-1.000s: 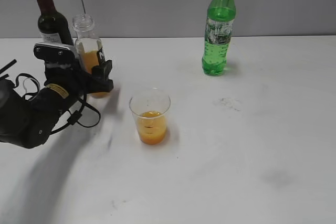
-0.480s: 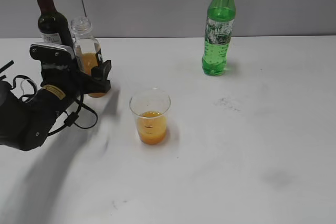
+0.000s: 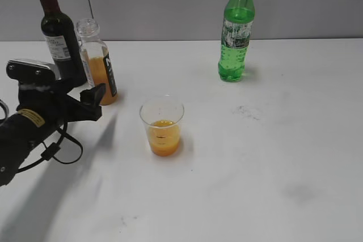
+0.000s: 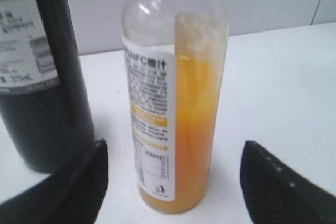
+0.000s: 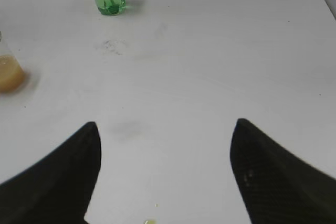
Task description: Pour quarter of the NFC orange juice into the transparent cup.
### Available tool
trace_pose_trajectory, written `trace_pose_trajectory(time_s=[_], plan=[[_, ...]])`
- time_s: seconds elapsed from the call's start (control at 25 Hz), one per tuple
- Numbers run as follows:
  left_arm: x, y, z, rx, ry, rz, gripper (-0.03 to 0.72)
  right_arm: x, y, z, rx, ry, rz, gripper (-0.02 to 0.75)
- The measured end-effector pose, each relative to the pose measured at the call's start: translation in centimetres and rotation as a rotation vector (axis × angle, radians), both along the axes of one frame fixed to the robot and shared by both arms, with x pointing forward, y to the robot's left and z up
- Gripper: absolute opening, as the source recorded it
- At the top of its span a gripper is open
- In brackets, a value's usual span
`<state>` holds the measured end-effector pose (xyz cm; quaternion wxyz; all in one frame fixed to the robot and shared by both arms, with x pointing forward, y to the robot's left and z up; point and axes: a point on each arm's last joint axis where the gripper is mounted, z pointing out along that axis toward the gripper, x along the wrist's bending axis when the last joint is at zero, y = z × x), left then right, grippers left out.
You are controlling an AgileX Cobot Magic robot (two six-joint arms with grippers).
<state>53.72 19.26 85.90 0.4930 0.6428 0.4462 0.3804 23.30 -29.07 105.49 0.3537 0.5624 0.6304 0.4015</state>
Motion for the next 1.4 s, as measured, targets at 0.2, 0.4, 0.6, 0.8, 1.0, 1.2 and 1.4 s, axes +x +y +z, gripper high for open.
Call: trace_pose_trajectory(time_s=[0.2, 0.4, 0.6, 0.8, 1.0, 1.2, 1.4], plan=[[-1.8, 1.0, 4.3, 0.014, -0.076, 0.020, 0.599, 0.0, 0.0, 0.0, 0.000, 0.000, 0.000, 0.589], [-2.9, 2.0, 8.3, 0.109, -0.003, 0.064, 0.596, 0.0, 0.0, 0.0, 0.000, 0.000, 0.000, 0.589], [-4.6, 3.4, 11.8, 0.079, 0.125, 0.099, 0.594, 0.0, 0.0, 0.0, 0.000, 0.000, 0.000, 0.589], [-3.7, 5.9, 14.8, 0.085, 0.372, 0.117, 0.593, 0.0, 0.0, 0.0, 0.000, 0.000, 0.000, 0.589], [-2.6, 8.4, 18.5, 0.096, 0.595, 0.129, 0.593, 0.0, 0.0, 0.0, 0.000, 0.000, 0.000, 0.589], [-3.3, 10.0, 20.2, 0.155, 0.778, 0.123, 0.588, 0.0, 0.0, 0.0, 0.000, 0.000, 0.000, 0.589], [-5.2, 10.8, 19.6, 0.243, 1.013, 0.143, 0.585, 0.0, 0.0, 0.0, -0.001, 0.000, 0.000, 0.589]])
